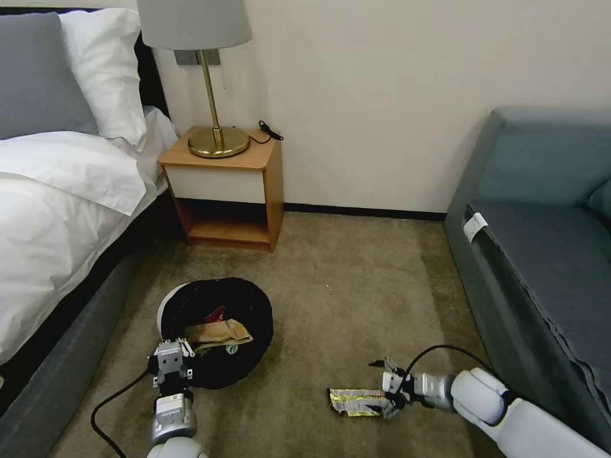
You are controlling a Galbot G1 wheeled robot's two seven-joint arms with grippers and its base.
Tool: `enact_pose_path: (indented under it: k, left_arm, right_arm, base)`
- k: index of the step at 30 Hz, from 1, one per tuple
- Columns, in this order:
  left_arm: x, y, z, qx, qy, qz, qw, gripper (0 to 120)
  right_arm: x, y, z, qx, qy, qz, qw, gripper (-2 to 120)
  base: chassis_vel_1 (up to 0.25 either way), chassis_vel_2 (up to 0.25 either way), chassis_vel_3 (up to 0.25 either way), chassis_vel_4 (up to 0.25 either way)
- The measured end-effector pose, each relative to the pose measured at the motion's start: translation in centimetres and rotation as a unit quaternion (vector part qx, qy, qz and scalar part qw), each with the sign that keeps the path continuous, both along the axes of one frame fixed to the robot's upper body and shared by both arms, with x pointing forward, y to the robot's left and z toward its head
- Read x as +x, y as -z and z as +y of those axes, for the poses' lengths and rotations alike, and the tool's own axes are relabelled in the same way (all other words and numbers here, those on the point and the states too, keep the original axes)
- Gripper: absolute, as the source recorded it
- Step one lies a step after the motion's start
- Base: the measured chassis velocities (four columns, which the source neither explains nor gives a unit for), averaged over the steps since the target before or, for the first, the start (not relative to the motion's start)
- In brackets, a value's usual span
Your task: Pick up the trash bin, then pick up the garbage on the floor and place it into the trash bin.
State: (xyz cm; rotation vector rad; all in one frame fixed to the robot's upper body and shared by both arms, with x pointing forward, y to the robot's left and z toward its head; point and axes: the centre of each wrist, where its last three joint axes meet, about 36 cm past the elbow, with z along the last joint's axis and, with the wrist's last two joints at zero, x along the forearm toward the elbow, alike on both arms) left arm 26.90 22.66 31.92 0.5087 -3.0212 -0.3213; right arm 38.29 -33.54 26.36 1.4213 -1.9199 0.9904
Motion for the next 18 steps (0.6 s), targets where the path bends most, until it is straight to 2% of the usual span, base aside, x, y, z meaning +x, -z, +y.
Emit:
enact_pose_path:
  k: [8,18]
  left_arm:
    - [0.0,0.1,-0.8,-0.001,0.000,-0.002,1.0000,2]
    - [-0.1,0.4,-1.0,-0.001,-0.001,0.000,1.0000,2]
  right_arm:
    - [0.2,1.4,-0.4,-0.002,0.006,0.004,1.000,100]
    - [0.4,3.2,-0.5,-0.009,0.007,0.013,1.000,100]
  base:
    - [0.000,0.000,0.000,0.000]
    - [0.000,0.000,0.000,0.000]
